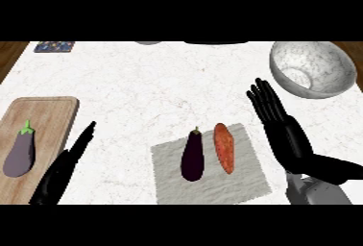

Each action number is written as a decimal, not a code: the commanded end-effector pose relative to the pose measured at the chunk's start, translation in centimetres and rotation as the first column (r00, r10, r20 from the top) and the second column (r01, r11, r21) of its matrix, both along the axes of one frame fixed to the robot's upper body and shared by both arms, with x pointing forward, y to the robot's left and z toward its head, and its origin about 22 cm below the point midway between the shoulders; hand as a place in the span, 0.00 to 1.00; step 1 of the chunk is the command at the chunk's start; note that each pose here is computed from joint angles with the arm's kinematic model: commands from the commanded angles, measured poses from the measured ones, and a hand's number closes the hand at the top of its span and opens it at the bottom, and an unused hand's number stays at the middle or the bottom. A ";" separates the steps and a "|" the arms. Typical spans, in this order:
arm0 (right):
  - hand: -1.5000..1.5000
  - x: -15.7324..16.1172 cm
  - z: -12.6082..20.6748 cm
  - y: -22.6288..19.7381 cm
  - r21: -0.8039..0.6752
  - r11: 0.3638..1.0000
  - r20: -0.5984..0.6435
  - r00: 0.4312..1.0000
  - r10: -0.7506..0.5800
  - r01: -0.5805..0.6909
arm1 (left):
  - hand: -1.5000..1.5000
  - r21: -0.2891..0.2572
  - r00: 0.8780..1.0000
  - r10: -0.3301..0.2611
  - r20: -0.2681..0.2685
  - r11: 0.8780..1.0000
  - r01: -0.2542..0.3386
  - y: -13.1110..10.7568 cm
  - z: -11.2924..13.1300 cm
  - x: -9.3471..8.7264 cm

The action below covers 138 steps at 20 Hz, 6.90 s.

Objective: Pick the sweet potato from the placemat and place it in the bowl

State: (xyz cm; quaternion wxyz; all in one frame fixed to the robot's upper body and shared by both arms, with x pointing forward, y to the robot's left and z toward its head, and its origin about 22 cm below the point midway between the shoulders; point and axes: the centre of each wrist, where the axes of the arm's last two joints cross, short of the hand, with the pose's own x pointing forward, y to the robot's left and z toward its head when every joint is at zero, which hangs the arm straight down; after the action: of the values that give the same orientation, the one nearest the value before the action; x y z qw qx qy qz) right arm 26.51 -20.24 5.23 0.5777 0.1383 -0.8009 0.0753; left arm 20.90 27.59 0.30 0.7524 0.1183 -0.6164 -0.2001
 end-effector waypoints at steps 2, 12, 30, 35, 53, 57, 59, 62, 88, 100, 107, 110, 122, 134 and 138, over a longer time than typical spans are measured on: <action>1.00 -0.7 0.8 -0.5 -0.157 0.975 0.013 0.988 -0.157 0.157 | 0.50 -0.147 0.999 -0.004 0.049 0.989 0.011 -1.9 -0.1 0.9; 0.00 -5.4 -2.0 -0.6 -0.453 0.693 0.101 0.805 -0.585 0.561 | 0.50 -0.510 0.998 -0.045 0.054 0.858 0.066 -6.3 1.9 3.1; 0.00 -3.9 7.1 5.5 -0.981 0.172 -0.042 0.759 -0.650 0.093 | 0.50 -0.516 0.992 -0.099 0.080 0.847 0.126 -8.4 2.9 5.0; 0.00 -2.2 8.2 9.0 -0.979 0.201 -0.158 0.707 -0.689 -0.023 | 0.50 -0.522 0.990 -0.106 0.091 0.842 0.138 -8.0 3.8 6.0; 0.00 1.7 3.9 10.8 -0.951 0.142 -0.283 0.593 -0.754 -0.275 | 0.50 -0.538 0.994 -0.093 0.063 0.835 0.112 -7.5 2.0 5.2; 0.00 1.9 5.2 12.0 -0.957 0.145 -0.274 0.613 -0.741 -0.253 | 0.50 -0.515 0.995 -0.078 0.067 0.851 0.102 -5.8 1.1 5.6; 0.00 2.0 3.3 12.3 -0.957 0.122 -0.264 0.609 -0.748 -0.265 | 0.50 -0.526 0.992 -0.100 0.073 0.841 0.123 -7.9 2.0 5.6; 0.00 0.7 1.4 11.8 -0.954 0.116 -0.265 0.597 -0.757 -0.276 | 0.50 -0.532 0.994 -0.084 0.075 0.840 0.111 -7.4 2.0 6.2; 1.00 0.8 -1.2 9.8 -0.974 0.134 -0.220 0.632 -0.743 -0.182 | 0.50 -0.512 0.990 -0.101 0.094 0.848 0.135 -6.7 2.6 4.8; 1.00 2.0 -2.9 11.4 -0.986 0.038 -0.140 0.694 -0.706 -0.159 | 0.50 -0.533 0.992 -0.109 0.062 0.837 0.125 -8.0 2.8 4.5; 1.00 11.9 -0.9 10.8 -0.991 0.051 -0.123 0.663 -0.739 -0.128 | 0.50 -0.547 0.988 -0.113 0.101 0.824 0.150 -9.1 3.3 5.3; 1.00 13.4 0.0 9.6 -0.995 -0.043 -0.029 0.660 -0.751 -0.093 | 0.50 -0.519 0.991 -0.105 0.087 0.844 0.135 -8.4 4.4 8.0; 1.00 12.0 12.2 15.7 -0.954 -0.120 0.262 0.577 -0.773 0.273 | 0.50 -0.519 0.993 -0.088 0.076 0.847 0.115 -7.7 3.3 5.9; 1.00 13.0 21.3 13.2 -0.882 -0.203 0.396 0.438 -0.807 0.425 | 0.50 -0.522 0.993 -0.087 0.077 0.845 0.115 -7.1 1.7 5.2; 1.00 12.9 22.3 10.0 -0.860 -0.215 0.423 0.411 -0.808 0.463 | 0.50 -0.531 0.993 -0.074 0.088 0.840 0.109 -5.7 3.7 7.4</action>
State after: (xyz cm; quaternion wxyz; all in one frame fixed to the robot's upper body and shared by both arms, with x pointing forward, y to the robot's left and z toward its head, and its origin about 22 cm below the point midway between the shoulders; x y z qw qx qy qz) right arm 39.18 -8.03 26.29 0.5688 -0.6356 -0.4703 0.2264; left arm 27.28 20.38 3.14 0.7289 -0.1228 -0.6712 -0.0567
